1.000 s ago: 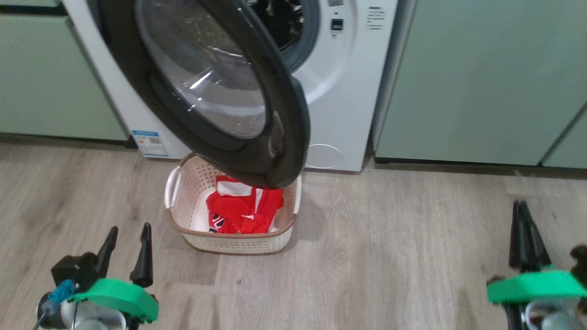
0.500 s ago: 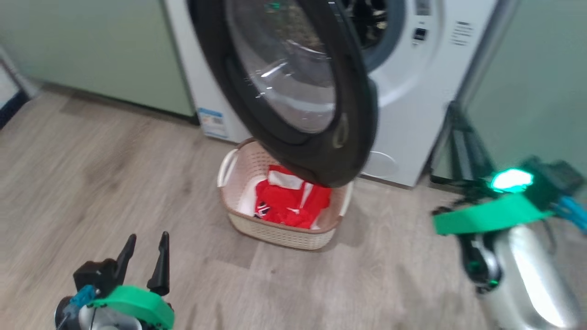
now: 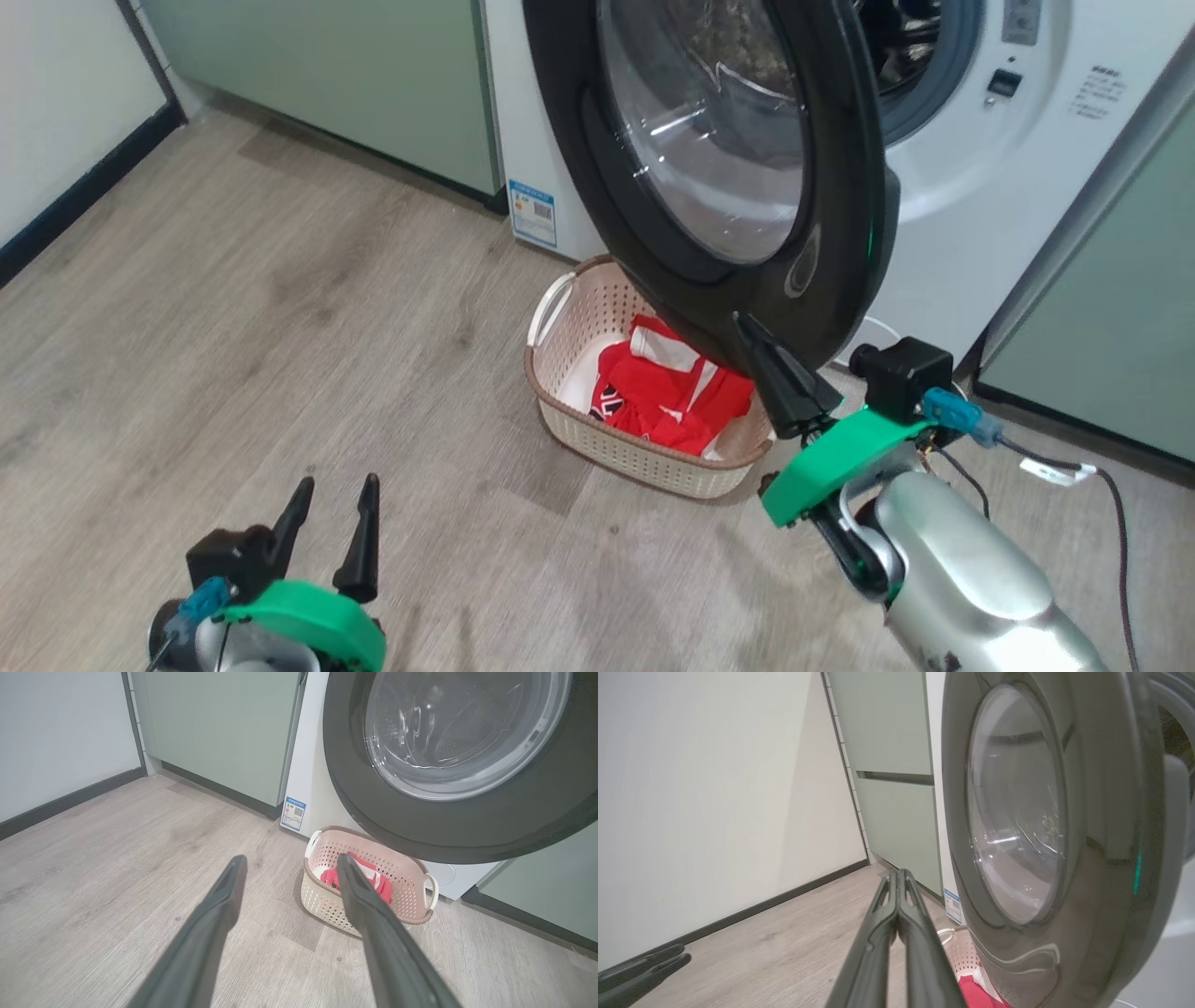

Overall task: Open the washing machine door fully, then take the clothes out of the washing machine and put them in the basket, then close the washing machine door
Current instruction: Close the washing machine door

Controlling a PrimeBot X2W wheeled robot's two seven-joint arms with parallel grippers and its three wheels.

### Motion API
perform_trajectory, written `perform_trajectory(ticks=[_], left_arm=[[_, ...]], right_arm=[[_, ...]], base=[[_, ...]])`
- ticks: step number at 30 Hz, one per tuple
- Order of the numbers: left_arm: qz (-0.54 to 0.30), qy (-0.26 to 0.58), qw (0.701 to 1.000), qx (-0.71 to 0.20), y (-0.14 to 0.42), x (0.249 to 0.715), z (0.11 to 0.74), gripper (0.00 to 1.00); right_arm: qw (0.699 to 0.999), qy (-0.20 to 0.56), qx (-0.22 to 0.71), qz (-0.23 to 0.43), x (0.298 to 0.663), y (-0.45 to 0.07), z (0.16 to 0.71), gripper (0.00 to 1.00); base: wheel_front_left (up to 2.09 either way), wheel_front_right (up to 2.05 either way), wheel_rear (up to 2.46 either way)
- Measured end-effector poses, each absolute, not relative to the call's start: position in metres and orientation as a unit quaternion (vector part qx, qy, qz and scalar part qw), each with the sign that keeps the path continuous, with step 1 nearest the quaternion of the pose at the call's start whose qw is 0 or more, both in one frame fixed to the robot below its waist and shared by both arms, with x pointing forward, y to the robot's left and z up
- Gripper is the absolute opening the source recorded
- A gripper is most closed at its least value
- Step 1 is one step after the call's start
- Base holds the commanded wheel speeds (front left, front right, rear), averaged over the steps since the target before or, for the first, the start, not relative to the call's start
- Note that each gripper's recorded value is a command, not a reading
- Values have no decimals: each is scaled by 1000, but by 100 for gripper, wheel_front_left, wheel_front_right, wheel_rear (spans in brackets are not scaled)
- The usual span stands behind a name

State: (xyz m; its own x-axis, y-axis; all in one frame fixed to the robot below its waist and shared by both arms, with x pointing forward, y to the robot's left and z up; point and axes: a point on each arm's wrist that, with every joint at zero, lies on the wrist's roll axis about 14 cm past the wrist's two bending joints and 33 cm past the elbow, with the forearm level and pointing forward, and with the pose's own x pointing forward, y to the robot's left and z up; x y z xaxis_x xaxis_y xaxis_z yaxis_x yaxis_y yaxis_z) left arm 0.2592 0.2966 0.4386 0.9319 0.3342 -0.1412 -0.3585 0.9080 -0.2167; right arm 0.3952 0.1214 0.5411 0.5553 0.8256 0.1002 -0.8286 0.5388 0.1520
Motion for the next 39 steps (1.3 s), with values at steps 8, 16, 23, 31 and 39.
perform_trajectory(ticks=[8,16,23,31,39], left_arm=[[175,62,975,-124,291,271,434,100],[157,78,977,-121,280,292,428,100],[144,94,977,-122,270,313,419,100],[128,103,979,-118,262,340,414,100],[123,120,978,-115,258,355,403,100]], right_arm=[[897,23,88,432,436,111,522,0],[917,21,95,386,484,91,522,0],[942,35,113,314,530,56,508,0],[948,31,107,297,577,53,514,0],[958,19,85,272,628,33,523,0]], base=[[0,0,0],[0,0,0],[0,0,0],[0,0,0],[0,0,0]])
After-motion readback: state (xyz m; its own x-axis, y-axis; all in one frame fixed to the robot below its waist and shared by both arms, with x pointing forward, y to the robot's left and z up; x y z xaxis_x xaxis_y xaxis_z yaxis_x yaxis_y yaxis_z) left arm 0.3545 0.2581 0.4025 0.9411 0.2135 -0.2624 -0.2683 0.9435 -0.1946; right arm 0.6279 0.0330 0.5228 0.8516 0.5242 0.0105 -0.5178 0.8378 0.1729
